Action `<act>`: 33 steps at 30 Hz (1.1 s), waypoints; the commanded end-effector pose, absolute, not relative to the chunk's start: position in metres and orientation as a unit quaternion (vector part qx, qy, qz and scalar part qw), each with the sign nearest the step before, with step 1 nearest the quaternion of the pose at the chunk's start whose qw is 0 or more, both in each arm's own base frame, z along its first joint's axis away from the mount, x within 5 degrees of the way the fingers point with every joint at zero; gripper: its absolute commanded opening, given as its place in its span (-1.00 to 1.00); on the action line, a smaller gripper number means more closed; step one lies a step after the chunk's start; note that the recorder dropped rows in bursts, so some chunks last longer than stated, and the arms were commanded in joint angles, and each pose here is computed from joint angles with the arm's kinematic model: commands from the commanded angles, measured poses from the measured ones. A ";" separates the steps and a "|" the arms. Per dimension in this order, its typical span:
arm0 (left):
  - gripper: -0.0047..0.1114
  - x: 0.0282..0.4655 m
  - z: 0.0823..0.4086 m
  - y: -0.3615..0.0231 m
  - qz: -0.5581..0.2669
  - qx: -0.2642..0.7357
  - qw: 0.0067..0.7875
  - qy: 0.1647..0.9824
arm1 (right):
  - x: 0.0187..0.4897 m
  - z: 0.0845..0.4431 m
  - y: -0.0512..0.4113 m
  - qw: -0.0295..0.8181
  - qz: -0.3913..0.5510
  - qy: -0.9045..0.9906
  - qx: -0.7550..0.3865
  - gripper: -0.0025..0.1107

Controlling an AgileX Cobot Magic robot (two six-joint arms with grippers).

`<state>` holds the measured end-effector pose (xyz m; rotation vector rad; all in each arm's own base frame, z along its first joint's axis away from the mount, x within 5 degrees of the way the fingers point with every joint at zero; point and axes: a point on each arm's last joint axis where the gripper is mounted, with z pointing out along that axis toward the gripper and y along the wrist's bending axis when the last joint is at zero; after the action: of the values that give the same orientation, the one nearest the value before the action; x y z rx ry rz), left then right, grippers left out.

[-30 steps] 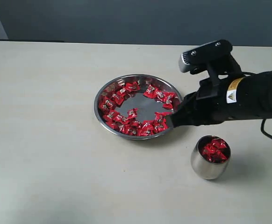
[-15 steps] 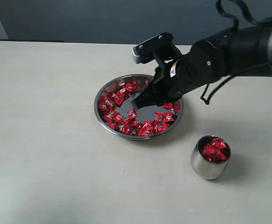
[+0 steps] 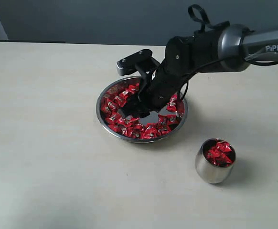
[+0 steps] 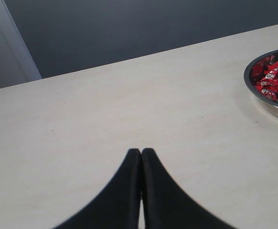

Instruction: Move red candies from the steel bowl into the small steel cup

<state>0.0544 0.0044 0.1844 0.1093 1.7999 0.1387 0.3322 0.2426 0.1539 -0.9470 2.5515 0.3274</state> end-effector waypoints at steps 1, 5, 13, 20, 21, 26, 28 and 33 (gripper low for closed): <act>-0.91 0.054 0.186 0.004 0.059 0.046 0.623 0.779 | 0.342 0.158 0.251 0.214 0.135 0.910 -0.327 -0.09; -0.91 0.054 0.186 0.004 0.059 0.046 0.623 0.779 | 0.347 0.149 0.257 0.206 0.148 0.916 -0.310 -0.19; -0.91 0.054 0.186 0.004 0.059 0.046 0.623 0.779 | 0.352 0.129 0.260 0.195 0.148 0.921 -0.301 -0.18; -0.91 0.054 0.186 0.004 0.059 0.046 0.623 0.779 | 0.352 0.117 0.260 0.185 0.141 0.923 -0.305 -0.19; -0.91 0.054 0.186 0.004 0.059 0.046 0.623 0.779 | 0.352 0.117 0.259 0.185 0.140 0.923 -0.306 -0.20; -0.91 0.054 0.186 0.004 0.059 0.046 0.623 0.779 | 0.353 0.117 0.259 0.187 0.135 0.922 -0.312 -0.76; -0.91 0.054 0.186 0.004 0.059 0.046 0.623 0.779 | 0.353 0.119 0.259 0.189 0.136 0.921 -0.312 -0.90; -0.91 0.054 0.186 0.004 0.059 0.046 0.623 0.779 | 0.350 0.146 0.258 0.210 0.144 0.915 -0.315 -0.94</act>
<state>0.0544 0.0044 0.1844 0.1093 1.7999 0.1387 0.3508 0.2589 0.1239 -0.8686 2.5895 0.3918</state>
